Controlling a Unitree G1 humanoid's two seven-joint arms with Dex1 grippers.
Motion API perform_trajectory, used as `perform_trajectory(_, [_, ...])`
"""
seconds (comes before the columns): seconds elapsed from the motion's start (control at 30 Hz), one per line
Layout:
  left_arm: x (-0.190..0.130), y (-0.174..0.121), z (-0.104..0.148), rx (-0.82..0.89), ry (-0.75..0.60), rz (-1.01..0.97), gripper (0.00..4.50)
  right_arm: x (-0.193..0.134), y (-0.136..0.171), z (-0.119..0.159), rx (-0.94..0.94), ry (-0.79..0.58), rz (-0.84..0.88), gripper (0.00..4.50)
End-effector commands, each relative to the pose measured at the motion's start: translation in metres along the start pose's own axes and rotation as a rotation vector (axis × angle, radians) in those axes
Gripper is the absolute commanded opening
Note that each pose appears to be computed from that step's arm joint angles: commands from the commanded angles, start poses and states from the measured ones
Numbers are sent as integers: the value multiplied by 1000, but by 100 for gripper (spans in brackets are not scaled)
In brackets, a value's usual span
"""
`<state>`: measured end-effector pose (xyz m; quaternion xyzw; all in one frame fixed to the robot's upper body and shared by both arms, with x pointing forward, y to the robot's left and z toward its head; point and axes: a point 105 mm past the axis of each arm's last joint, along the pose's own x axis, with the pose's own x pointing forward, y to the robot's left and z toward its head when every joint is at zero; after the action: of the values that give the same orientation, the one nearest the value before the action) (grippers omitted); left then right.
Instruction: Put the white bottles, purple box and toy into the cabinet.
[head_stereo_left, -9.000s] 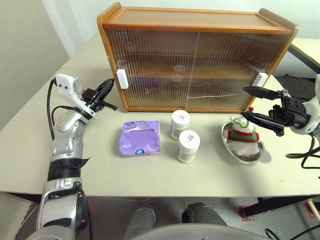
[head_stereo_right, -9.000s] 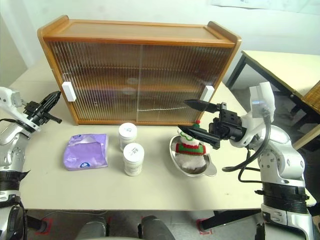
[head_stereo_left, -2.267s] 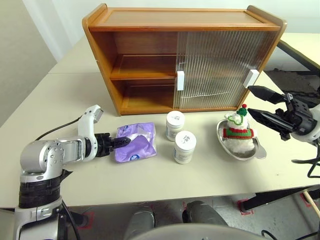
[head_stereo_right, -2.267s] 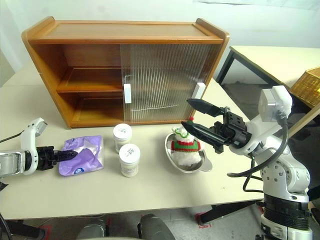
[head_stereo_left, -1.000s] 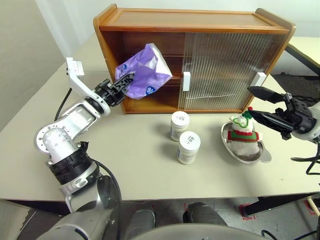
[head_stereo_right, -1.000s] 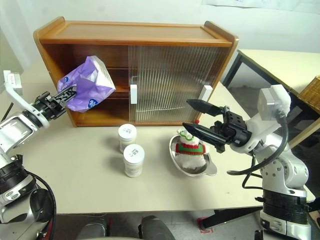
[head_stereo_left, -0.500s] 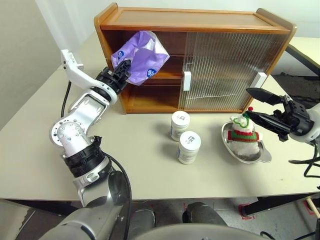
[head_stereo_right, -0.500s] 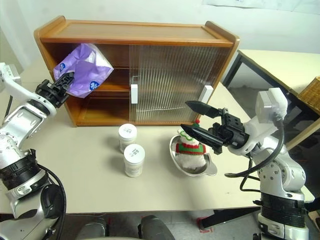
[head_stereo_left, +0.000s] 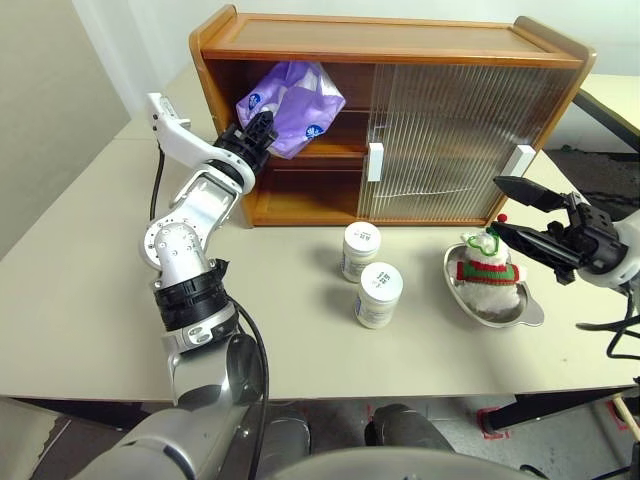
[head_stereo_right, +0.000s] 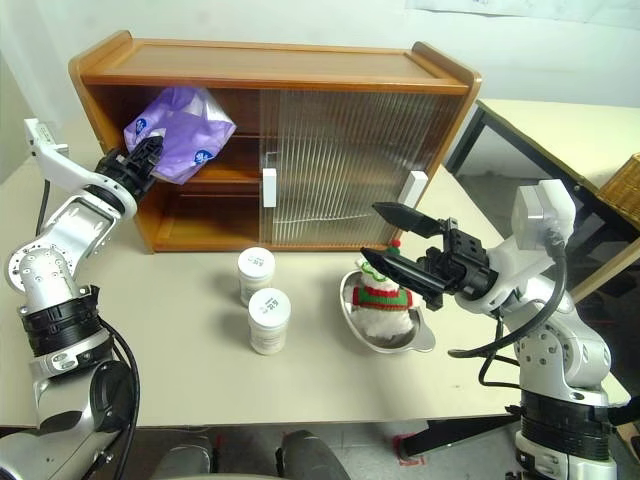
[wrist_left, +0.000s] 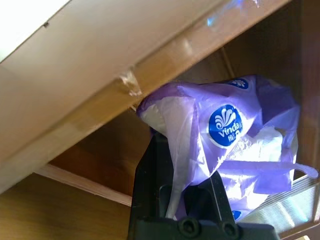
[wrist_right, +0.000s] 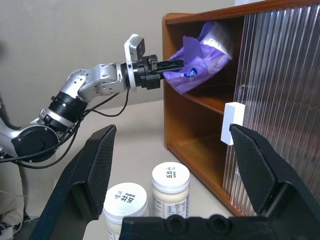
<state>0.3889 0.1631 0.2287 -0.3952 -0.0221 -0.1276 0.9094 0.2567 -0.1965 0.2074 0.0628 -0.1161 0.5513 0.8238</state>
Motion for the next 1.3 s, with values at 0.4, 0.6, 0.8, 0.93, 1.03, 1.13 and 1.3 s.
perform_trajectory(0.4, [18,-23,-3,20,-1,-111,352,-1,6,-2,-1,-9,-20,450])
perform_trajectory(0.6, [16,-20,2,31,-21,-111,448,-2,7,-3,3,-7,-23,450])
perform_trajectory(0.8, [19,-12,16,10,-108,-58,448,-3,7,-2,3,-5,-24,450])
perform_trajectory(0.93, [18,-15,15,29,-102,-75,448,-4,8,-2,3,-4,-26,450])
perform_trajectory(1.03, [15,-21,15,47,-103,-115,448,-5,9,-3,9,-3,-29,450])
perform_trajectory(1.13, [8,-24,17,66,-102,-134,448,-6,10,-6,16,5,-31,450])
perform_trajectory(1.3, [-4,-25,22,128,-100,-129,448,-6,10,-6,18,6,-29,450])
